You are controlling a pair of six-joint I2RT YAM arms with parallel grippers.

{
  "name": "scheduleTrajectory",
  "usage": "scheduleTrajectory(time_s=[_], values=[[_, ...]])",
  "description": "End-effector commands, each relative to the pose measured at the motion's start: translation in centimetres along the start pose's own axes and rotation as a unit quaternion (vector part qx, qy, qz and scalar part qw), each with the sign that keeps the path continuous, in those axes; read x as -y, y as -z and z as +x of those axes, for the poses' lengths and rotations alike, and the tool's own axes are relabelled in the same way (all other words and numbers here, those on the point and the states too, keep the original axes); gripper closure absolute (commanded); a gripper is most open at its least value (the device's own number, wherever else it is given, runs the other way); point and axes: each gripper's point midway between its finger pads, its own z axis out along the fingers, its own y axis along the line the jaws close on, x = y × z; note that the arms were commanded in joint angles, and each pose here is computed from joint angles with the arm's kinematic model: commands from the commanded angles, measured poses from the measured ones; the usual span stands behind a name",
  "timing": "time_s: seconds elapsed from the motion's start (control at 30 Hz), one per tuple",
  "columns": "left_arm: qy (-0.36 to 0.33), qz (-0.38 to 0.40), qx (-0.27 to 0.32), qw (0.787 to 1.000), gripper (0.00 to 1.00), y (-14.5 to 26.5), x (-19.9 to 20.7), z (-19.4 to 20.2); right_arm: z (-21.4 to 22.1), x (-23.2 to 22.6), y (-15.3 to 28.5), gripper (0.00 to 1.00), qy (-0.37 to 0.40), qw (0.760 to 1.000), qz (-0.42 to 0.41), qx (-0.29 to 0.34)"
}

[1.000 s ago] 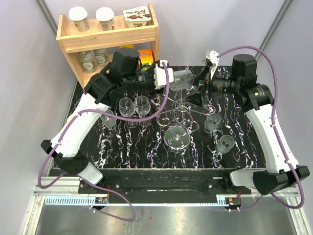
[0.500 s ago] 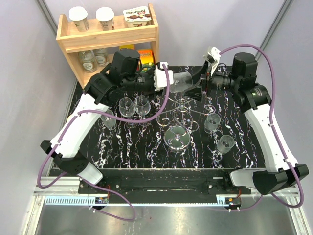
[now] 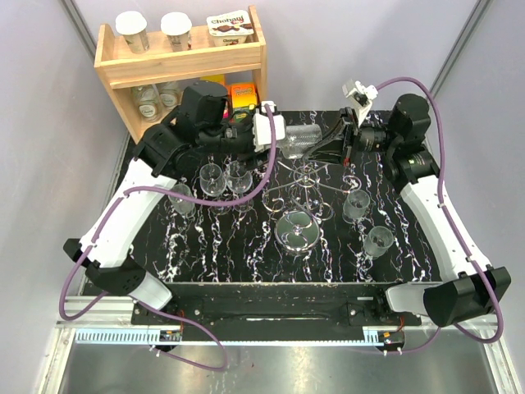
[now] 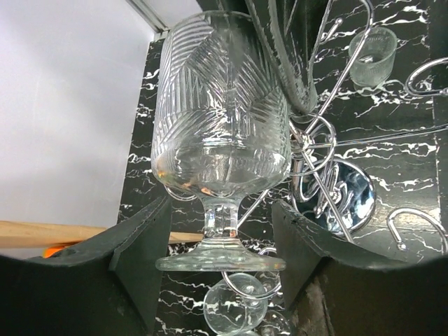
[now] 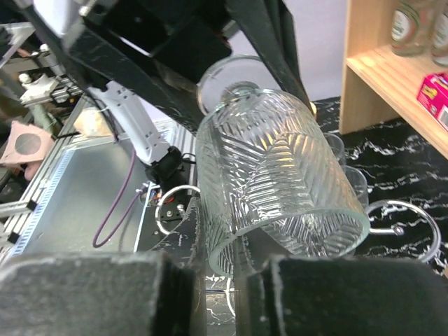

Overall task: Place the wine glass upside down on the wine glass rack
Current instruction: Adjust the wine glass.

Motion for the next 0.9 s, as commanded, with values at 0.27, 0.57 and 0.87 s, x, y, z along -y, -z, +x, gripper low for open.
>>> scheduleTrajectory(time_s=[0.27, 0.57, 0.87], values=[[-0.039, -0.074, 0.078, 0.993, 0.96, 2.3, -3.0, -5.2, -4.0, -2.6, 0.8, 1.0, -0.005, 0.999, -0.021, 0.05], [-0.032, -0.074, 0.077, 0.994, 0.4, 1.7, -3.2, -4.8, -3.6, -1.5, 1.7, 1.0, -0.018, 0.999, 0.003, 0.051], [-0.026, -0.077, 0.088, 0.993, 0.01, 2.0, -3.4, -5.6, -2.7, -0.6, 2.7, 1.0, -0.03, 0.998, 0.026, 0.046]])
